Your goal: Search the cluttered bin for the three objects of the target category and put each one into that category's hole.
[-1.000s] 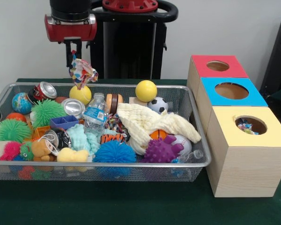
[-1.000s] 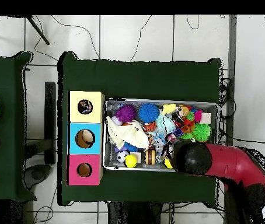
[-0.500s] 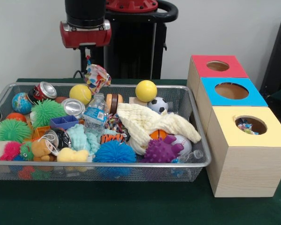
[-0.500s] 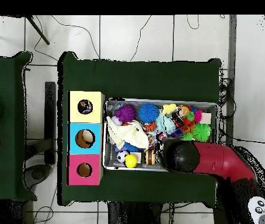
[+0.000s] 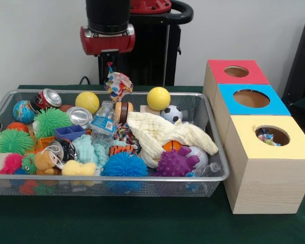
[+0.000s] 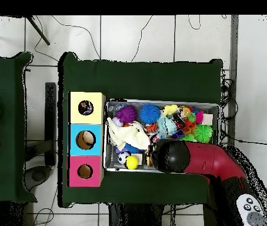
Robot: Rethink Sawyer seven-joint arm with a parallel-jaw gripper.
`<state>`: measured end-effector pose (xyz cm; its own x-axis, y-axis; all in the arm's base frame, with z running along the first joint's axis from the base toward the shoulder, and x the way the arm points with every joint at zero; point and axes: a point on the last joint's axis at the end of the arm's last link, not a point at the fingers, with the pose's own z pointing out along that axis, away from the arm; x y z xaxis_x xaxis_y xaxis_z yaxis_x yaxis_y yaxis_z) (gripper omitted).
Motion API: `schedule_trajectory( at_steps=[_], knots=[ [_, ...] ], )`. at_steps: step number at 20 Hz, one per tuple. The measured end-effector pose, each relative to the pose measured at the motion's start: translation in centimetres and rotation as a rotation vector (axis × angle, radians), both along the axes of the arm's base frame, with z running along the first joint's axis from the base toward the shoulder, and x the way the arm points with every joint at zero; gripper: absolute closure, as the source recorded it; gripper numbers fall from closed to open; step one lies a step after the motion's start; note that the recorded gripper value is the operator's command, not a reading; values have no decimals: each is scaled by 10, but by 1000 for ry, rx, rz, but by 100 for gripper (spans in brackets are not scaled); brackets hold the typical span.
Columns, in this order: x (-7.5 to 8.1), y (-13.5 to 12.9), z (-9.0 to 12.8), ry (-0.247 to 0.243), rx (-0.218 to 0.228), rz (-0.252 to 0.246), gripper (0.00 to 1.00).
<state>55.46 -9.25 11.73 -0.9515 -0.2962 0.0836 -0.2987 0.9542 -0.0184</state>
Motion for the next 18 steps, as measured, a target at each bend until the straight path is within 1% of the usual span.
schedule_trajectory(
  at_steps=[5, 18],
  knots=[
    [0, 8, 1, 6, -2, -10, 100],
    [-1, 20, 6, 17, -9, -41, 100]
  ],
)
